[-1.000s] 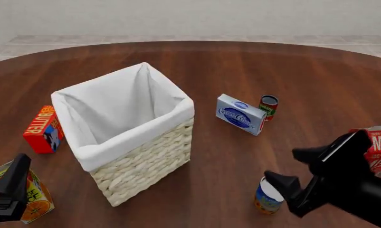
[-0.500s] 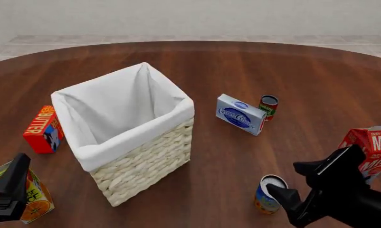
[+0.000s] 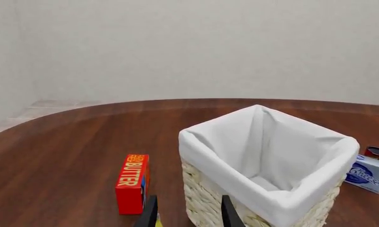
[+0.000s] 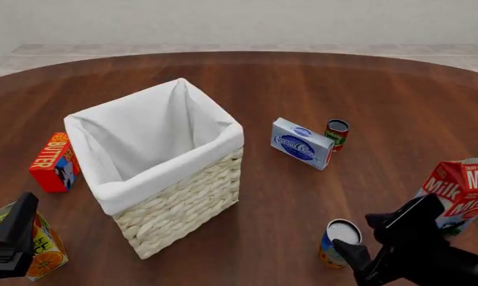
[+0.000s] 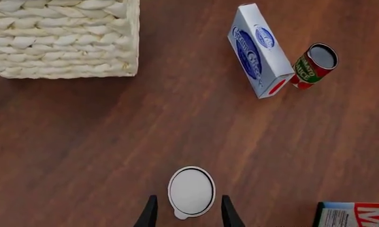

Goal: Pick up the alphabet soup and the tomato sauce, and put them in the basket.

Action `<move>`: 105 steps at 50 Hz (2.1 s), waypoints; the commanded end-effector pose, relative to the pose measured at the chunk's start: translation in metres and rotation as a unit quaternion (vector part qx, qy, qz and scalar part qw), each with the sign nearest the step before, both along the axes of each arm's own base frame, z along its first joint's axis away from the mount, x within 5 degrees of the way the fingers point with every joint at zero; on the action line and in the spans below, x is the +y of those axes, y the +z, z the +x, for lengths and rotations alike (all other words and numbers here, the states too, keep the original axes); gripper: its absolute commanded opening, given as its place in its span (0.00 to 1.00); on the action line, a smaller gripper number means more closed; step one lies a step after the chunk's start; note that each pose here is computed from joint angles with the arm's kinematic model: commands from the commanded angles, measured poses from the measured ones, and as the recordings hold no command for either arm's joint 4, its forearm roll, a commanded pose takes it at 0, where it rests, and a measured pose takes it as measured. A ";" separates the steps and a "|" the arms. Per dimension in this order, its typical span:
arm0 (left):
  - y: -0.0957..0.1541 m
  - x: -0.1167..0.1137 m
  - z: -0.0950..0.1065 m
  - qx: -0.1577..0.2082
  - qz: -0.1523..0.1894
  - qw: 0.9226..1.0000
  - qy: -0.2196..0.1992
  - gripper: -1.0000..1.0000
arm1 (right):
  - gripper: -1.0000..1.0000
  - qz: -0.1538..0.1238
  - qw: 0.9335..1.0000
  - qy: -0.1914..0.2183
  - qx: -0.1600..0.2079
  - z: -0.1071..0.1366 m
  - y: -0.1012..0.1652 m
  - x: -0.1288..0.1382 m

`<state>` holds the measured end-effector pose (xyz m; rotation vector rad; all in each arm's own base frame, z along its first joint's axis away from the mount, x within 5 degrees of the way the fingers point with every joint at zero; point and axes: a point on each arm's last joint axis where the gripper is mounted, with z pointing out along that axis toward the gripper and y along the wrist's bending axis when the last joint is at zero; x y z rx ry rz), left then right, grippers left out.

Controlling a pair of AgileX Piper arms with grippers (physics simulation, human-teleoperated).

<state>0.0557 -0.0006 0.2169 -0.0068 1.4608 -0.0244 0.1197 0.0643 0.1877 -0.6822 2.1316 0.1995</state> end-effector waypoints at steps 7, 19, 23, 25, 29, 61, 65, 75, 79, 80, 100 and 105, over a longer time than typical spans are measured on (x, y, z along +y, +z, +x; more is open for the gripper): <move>0.000 0.000 0.000 -0.001 -0.001 1.000 0.001 1.00 | 1.00 -0.008 1.000 -0.011 0.006 0.004 -0.016 -0.002; 0.000 0.000 0.000 -0.001 -0.002 1.000 0.001 1.00 | 1.00 -0.012 1.000 -0.011 0.013 0.010 -0.028 0.001; 0.000 0.000 0.000 -0.001 -0.003 1.000 0.001 1.00 | 1.00 -0.015 1.000 -0.010 0.013 0.013 -0.030 0.002; 0.000 0.000 0.000 -0.002 -0.004 1.000 0.002 1.00 | 1.00 -0.014 1.000 -0.009 0.014 0.013 -0.031 0.002; 0.000 0.000 0.000 -0.002 -0.004 1.000 0.002 1.00 | 1.00 -0.014 1.000 -0.008 0.014 0.014 -0.033 0.003; 0.001 0.000 0.000 -0.003 -0.008 1.000 0.002 1.00 | 1.00 -0.014 0.999 -0.010 0.028 0.018 -0.048 0.006; 0.001 0.000 0.000 -0.003 -0.008 1.000 0.002 1.00 | 1.00 -0.015 0.999 -0.011 0.031 0.018 -0.051 0.006; 0.001 0.000 0.000 -0.003 -0.008 1.000 0.003 1.00 | 0.00 -0.013 1.000 -0.012 0.023 0.017 -0.047 0.005; 0.001 0.000 0.000 -0.003 -0.008 1.000 0.003 1.00 | 0.00 -0.013 1.000 -0.012 0.021 0.018 -0.045 0.005; 0.001 0.000 0.000 -0.003 -0.008 1.000 0.003 1.00 | 0.00 -0.013 1.000 -0.013 0.020 0.018 -0.044 0.005; 0.001 0.001 0.000 -0.003 -0.011 1.000 0.005 1.00 | 0.00 -0.005 1.000 -0.008 -0.012 0.013 -0.010 0.002; 0.001 0.001 0.000 -0.003 -0.010 1.000 0.005 1.00 | 0.00 -0.007 1.000 -0.001 -0.028 0.009 0.001 0.000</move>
